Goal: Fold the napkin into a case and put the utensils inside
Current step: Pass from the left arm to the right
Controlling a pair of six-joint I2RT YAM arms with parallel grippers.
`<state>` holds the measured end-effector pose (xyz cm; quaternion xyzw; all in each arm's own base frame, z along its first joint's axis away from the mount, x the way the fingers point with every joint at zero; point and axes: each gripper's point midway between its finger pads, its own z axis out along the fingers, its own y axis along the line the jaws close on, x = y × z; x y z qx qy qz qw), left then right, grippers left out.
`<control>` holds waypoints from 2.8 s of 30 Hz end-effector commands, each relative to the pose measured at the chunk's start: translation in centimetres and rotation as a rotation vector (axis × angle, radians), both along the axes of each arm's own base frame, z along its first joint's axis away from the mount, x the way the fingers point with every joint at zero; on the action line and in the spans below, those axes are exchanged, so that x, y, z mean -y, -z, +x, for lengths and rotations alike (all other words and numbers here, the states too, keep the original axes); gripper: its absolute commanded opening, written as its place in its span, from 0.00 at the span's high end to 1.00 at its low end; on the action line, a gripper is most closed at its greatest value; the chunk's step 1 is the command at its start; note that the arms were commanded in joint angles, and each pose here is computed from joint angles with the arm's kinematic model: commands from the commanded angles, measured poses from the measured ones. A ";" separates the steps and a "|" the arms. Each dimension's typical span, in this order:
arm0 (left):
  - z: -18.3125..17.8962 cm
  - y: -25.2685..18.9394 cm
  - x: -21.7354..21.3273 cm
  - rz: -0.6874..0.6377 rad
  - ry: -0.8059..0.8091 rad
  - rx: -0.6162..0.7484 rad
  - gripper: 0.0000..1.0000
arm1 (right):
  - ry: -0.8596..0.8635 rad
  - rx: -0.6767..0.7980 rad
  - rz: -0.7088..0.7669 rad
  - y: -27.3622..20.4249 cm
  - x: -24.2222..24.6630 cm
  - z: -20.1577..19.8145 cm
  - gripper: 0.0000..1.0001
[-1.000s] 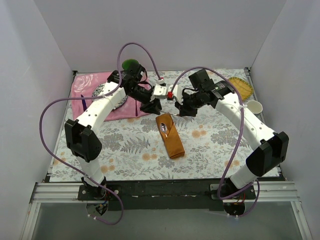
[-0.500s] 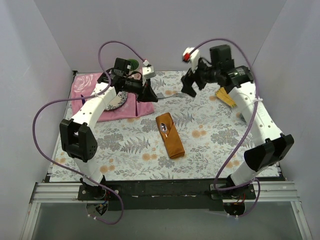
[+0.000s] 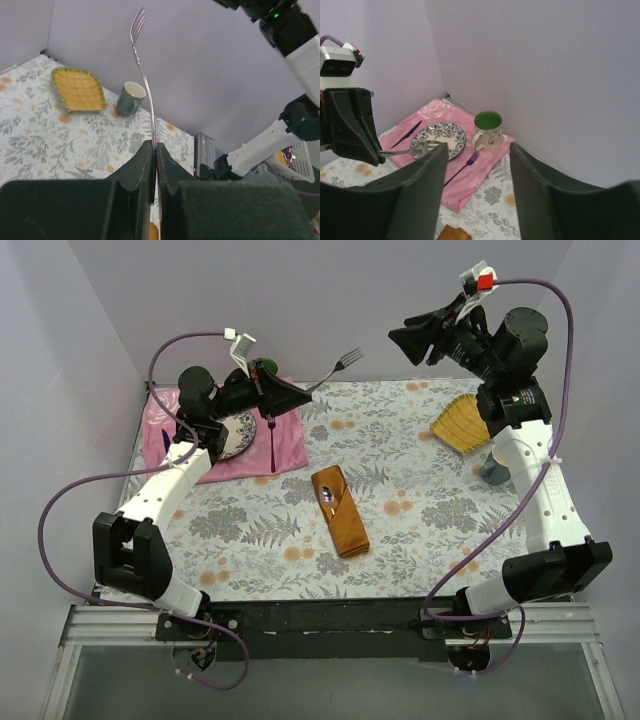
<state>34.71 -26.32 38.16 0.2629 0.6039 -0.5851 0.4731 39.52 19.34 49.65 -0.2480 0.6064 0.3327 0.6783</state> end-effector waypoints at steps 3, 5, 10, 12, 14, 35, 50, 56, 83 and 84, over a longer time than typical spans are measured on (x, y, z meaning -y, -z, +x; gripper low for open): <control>-2.7 -5.7 -0.6 -0.134 0.015 0.071 1.00 | -0.238 0.087 0.042 -2.7 -2.5 -3.7 0.53; -3.7 -5.5 -0.7 -0.126 0.044 0.088 1.00 | -0.318 0.085 0.016 -2.0 -3.1 -4.8 0.54; -4.4 -5.1 -1.0 -0.139 0.028 0.088 1.00 | -0.506 0.033 -0.010 -0.1 -4.2 -8.1 0.52; -4.4 -5.2 -1.2 -0.157 0.020 0.088 1.00 | -0.494 0.034 -0.005 0.8 -4.6 -8.2 0.50; -4.4 -5.5 -1.2 -0.166 0.020 0.092 1.00 | -0.489 0.020 0.005 1.1 -4.8 -7.9 0.50; -4.0 -9.9 -3.3 -0.384 -0.120 0.027 1.00 | -0.539 -0.058 0.257 -4.4 -9.1 -7.1 0.60; -4.2 -7.8 -3.6 -0.375 -0.154 -0.059 1.00 | -0.481 -0.162 0.337 -4.4 -11.2 -5.3 0.70; -4.5 -7.5 -3.4 -0.368 -0.134 -0.055 1.00 | -0.459 -0.192 0.348 -4.1 -11.3 -4.6 0.70; -5.2 -6.8 -3.0 -0.355 -0.102 -0.060 1.00 | -0.484 -0.205 0.344 -3.4 -11.8 -4.6 0.99; -5.2 -6.8 -3.0 -0.352 -0.101 -0.057 1.00 | -0.485 -0.203 0.341 -3.4 -11.7 -4.6 0.99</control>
